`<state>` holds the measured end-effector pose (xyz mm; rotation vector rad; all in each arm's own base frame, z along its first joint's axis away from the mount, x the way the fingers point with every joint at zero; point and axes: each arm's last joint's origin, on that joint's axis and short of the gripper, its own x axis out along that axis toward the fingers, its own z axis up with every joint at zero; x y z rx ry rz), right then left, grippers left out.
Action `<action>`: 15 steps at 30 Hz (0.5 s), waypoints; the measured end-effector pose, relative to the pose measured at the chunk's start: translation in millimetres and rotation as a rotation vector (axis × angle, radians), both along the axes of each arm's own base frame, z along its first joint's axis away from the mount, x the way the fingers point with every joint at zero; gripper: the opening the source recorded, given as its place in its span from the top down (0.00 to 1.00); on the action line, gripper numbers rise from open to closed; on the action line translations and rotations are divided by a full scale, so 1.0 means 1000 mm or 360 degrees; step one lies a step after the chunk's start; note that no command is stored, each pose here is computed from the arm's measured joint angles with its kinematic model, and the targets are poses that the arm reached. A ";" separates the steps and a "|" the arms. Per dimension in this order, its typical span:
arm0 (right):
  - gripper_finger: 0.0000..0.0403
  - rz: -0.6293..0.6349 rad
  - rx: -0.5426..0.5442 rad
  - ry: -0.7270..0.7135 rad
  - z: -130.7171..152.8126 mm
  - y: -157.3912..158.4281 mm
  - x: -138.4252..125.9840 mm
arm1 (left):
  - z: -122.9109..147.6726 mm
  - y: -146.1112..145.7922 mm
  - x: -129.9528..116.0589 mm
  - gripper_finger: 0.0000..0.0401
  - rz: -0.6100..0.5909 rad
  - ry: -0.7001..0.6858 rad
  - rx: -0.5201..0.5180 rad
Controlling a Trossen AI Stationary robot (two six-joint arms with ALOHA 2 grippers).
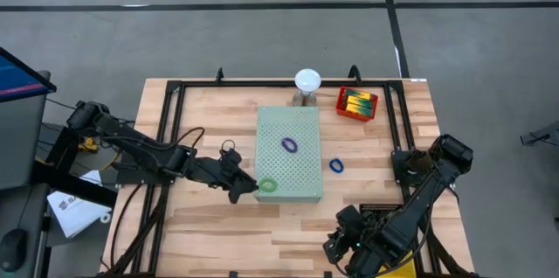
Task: Pick & Place Office Desk Supplies
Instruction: Put the green spring keychain into the yellow bin
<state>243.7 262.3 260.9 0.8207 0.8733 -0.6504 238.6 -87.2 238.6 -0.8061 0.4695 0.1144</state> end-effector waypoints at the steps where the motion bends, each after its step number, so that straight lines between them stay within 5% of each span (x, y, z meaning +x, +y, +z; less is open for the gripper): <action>1: 0.58 -0.0001 0.0000 0.0000 0.000 0.000 0.000 | 0.000 0.001 0.001 0.65 0.0030 0.0001 -0.0031; 15: 0.58 -0.0009 -0.0024 -0.0029 0.000 0.000 0.000 | -0.013 -0.001 0.007 0.74 0.0159 0.0091 -0.0192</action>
